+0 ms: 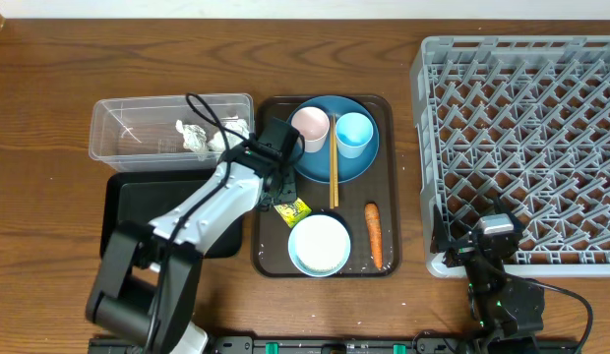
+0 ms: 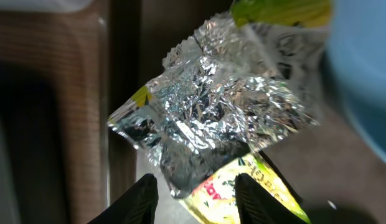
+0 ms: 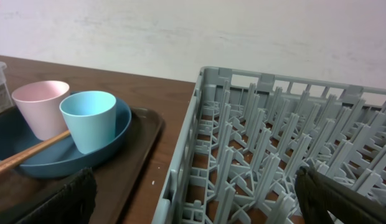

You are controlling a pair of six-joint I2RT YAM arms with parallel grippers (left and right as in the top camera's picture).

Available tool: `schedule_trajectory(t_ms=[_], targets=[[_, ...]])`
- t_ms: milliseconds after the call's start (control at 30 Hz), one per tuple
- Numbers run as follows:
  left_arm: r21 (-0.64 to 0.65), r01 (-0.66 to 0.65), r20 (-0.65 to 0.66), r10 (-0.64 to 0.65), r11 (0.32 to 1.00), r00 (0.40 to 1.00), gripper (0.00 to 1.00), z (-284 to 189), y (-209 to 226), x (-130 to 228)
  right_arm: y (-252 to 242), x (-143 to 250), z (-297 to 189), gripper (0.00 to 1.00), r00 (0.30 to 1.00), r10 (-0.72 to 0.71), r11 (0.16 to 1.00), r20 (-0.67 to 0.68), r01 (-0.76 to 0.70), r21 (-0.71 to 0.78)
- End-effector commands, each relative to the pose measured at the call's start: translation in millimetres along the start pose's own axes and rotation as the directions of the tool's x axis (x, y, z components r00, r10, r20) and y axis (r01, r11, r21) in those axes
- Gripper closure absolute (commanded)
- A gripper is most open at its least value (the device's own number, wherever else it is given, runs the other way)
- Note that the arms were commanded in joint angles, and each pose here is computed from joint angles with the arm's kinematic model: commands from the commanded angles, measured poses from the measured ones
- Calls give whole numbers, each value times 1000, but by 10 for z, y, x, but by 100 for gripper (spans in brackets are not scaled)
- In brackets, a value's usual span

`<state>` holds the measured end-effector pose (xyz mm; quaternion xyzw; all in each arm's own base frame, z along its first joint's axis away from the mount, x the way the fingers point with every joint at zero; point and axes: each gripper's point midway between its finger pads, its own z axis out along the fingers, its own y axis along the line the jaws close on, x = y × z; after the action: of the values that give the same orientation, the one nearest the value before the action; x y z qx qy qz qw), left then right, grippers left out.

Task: Sort waste into correct bins and load items into the dishwasher rack
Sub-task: 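Grasp the silver foil wrapper with the left gripper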

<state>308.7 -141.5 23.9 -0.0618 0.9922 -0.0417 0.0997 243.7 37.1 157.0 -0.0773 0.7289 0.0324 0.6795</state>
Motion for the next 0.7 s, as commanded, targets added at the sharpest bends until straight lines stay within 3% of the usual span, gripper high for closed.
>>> schedule_trajectory(t_ms=[0,533,667], targets=[[-4,-12,-34,12,1000,999,57,92,9,82,15,8,-1,1,1000,9,1000,-2,-9,-5],[-30,-15,-71,12,999,997,58,250,53,149,14,9,-1,1,1000,9,1000,-2,-9,-5],[-32,-22,-71,20,999,997,87,250,57,149,14,9,-1,1,1000,9,1000,-2,-9,-5]])
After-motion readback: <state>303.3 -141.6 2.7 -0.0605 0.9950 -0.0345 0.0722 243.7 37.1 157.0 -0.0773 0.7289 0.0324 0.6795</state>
